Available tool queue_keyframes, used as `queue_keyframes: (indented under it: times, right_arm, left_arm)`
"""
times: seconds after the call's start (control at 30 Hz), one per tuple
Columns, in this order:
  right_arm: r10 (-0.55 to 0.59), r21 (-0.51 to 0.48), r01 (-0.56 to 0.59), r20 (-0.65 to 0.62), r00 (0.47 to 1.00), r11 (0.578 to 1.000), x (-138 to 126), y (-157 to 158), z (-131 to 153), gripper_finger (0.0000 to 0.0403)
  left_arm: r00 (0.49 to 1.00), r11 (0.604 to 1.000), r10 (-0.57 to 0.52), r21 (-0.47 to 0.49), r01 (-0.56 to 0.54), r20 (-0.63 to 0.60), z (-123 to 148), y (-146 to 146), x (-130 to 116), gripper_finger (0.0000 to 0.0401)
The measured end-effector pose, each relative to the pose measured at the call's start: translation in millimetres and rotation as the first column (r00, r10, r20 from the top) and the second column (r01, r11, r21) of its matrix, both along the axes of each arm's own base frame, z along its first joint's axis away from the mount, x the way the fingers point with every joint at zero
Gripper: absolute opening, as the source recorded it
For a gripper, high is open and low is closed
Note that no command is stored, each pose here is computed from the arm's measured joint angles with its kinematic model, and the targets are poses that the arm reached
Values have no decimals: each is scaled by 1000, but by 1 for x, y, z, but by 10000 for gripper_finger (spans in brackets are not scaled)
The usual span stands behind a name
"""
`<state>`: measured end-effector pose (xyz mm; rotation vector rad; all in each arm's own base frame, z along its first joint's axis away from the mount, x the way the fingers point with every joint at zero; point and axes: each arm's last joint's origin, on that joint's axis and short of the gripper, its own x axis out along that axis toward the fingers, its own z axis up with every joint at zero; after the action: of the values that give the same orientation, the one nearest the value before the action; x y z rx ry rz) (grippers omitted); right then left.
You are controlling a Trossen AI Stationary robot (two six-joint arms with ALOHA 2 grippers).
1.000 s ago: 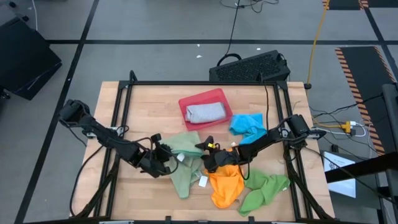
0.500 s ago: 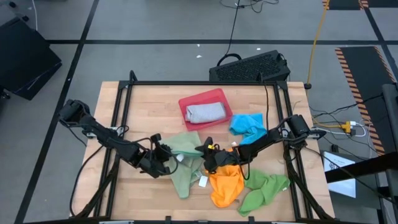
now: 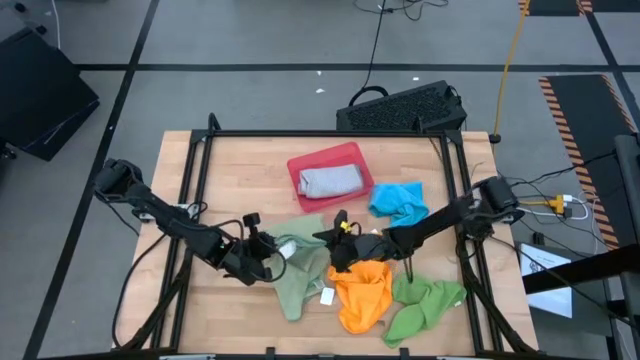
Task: Fold microfiber towels
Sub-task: Put the folded light green cloth into the red bin
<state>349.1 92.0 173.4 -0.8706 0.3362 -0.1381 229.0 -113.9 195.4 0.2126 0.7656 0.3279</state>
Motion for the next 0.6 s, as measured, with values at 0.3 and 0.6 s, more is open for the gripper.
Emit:
queue_keyframes:
  times: [0.3,0.6]
  right_arm:
    - [-60,50,57,69,996,997,-27,-38,72,3]
    - [-101,150,82,129,986,985,-53,-110,114,3]
  left_arm:
    - [980,971,-104,230,64,169,67,18,-2,16]
    - [956,933,-111,360,6,272,100,83,21,17]
